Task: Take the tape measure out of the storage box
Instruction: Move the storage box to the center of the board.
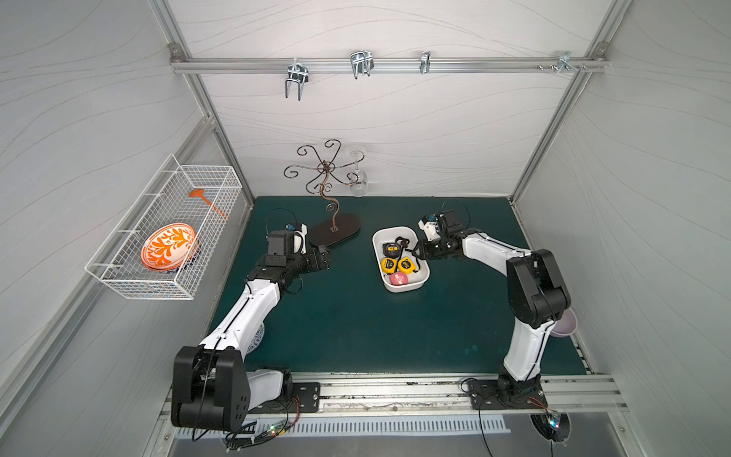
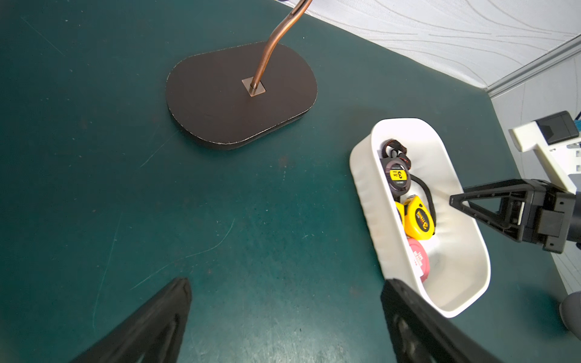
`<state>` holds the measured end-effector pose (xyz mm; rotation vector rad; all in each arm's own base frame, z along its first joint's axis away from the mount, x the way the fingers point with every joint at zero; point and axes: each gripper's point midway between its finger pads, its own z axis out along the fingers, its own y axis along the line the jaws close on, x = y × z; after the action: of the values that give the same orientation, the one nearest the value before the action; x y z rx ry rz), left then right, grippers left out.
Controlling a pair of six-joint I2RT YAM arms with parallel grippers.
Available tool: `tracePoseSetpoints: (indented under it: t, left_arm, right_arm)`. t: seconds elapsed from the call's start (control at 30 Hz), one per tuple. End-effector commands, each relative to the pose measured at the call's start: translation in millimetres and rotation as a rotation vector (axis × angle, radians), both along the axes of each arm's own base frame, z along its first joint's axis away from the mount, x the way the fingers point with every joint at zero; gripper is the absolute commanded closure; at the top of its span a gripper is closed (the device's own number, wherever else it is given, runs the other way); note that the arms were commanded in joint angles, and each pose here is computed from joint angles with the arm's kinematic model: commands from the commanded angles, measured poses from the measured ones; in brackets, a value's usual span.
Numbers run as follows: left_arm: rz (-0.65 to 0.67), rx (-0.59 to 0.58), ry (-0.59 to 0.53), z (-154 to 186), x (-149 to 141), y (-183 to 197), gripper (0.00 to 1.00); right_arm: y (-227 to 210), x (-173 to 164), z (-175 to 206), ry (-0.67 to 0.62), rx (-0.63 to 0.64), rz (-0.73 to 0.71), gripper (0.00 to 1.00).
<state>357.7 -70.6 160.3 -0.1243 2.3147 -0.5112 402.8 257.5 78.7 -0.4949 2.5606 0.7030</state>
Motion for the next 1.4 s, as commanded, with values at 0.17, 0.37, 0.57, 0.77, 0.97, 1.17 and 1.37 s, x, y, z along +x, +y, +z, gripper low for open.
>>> tracePoseSetpoints:
  t: [0.17, 0.37, 0.57, 0.77, 0.97, 1.17, 1.37]
  left_arm:
    - [-0.015, -0.009, -0.048, 20.7, 9.3, -4.7, 0.01]
    - [-0.016, -0.008, -0.044, 19.9, 8.6, -4.8, 0.01]
    - [-0.017, -0.003, -0.034, 17.7, 8.1, -4.8, 0.01]
    - [-0.030, 0.004, -0.027, 15.2, 8.3, -8.1, 0.01]
    - [-0.080, 0.011, 0.000, 10.2, 9.4, -22.3, 0.01]
    - [-0.223, 0.119, 0.048, 0.6, 5.2, -56.9, 0.01]
    - [-0.372, 0.246, 0.093, -7.2, 7.5, -89.3, 0.01]
  right_arm:
    - [70.4, -43.4, -4.8, 0.053, -0.006, 0.165, 0.60]
    - [102.1, -60.6, -6.1, 0.040, -0.082, 0.275, 0.58]
    - [117.7, -62.6, -9.5, 0.056, -0.108, 0.338, 0.55]
    - [99.4, -56.8, 9.4, -0.024, -0.119, 0.278, 0.42]
    - [76.0, -60.8, 46.4, -0.102, -0.092, 0.231, 0.18]
    - [46.1, -64.8, 63.5, -0.069, -0.035, 0.171, 0.01]
    - [7.4, -65.1, 68.0, -0.015, 0.041, 0.055, 0.01]
